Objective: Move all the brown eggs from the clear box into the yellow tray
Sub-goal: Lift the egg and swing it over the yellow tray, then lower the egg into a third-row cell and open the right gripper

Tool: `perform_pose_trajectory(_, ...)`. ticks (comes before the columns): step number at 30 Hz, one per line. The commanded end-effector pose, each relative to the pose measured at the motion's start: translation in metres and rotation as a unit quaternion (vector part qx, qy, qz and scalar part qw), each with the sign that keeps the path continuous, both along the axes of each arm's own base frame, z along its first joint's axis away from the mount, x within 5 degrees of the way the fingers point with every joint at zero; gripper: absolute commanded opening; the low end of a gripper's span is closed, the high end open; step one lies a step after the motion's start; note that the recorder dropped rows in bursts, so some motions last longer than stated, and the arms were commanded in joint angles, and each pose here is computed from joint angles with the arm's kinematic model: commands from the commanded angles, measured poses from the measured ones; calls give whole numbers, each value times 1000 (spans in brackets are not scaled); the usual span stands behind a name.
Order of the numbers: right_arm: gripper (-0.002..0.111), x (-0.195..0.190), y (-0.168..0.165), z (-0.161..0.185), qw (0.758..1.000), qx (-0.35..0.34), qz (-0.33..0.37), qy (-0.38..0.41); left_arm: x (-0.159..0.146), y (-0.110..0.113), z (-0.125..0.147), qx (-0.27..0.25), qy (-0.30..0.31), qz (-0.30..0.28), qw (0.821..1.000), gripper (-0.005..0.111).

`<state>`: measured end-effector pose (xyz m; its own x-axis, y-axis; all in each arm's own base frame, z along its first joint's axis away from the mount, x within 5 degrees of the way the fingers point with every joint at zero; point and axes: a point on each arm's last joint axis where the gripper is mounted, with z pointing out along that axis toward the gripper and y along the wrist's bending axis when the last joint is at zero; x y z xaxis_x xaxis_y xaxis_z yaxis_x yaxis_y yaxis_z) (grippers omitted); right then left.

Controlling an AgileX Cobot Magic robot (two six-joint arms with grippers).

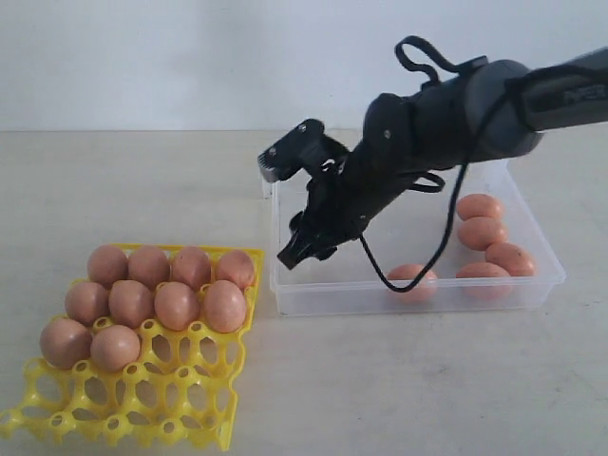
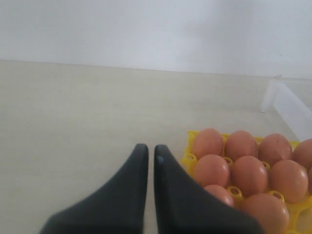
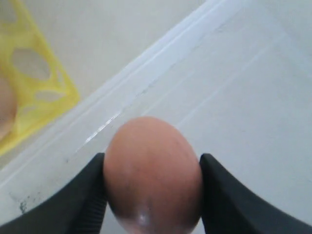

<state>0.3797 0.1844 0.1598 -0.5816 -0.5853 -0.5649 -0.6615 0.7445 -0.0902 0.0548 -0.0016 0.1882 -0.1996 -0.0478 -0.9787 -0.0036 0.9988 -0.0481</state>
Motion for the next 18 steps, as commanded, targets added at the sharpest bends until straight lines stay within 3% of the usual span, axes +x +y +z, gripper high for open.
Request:
perform_pose_trajectory(1, 0, -37, -21, 34, 961, 156, -156, -166, 0, 0, -1, 3, -3, -2, 1000, 4)
perform_pose_trajectory(2, 0, -46, -22, 43, 950, 182, -166, -193, 0, 0, -1, 3, -3, -2, 1000, 4)
perform_pose_trajectory(4, 0, -79, -16, 67, 898, 298, -182, -269, 0, 0, -1, 3, -3, -2, 1000, 4)
perform_pose_trajectory(5, 0, -91, -5, 74, 890, 326, -154, -279, 0, 0, -1, 3, -3, -2, 1000, 4)
perform_pose_trajectory(8, 0, -133, 44, 80, 894, 382, -19, -234, 0, 0, -1, 3, -3, -2, 1000, 4)
perform_pose_trajectory(11, 0, -167, 83, 68, 892, 404, 52, -195, 0, 0, -1, 3, -3, -2, 1000, 4)
perform_pose_trajectory(14, 0, -183, 104, 48, 893, 412, 65, -170, 0, 0, -1, 3, -3, -2, 1000, 4)
perform_pose_trajectory(18, 0, -178, 112, -7, 912, 398, -14, -96, 0, 0, -1, 3, -3, -2, 1000, 4)
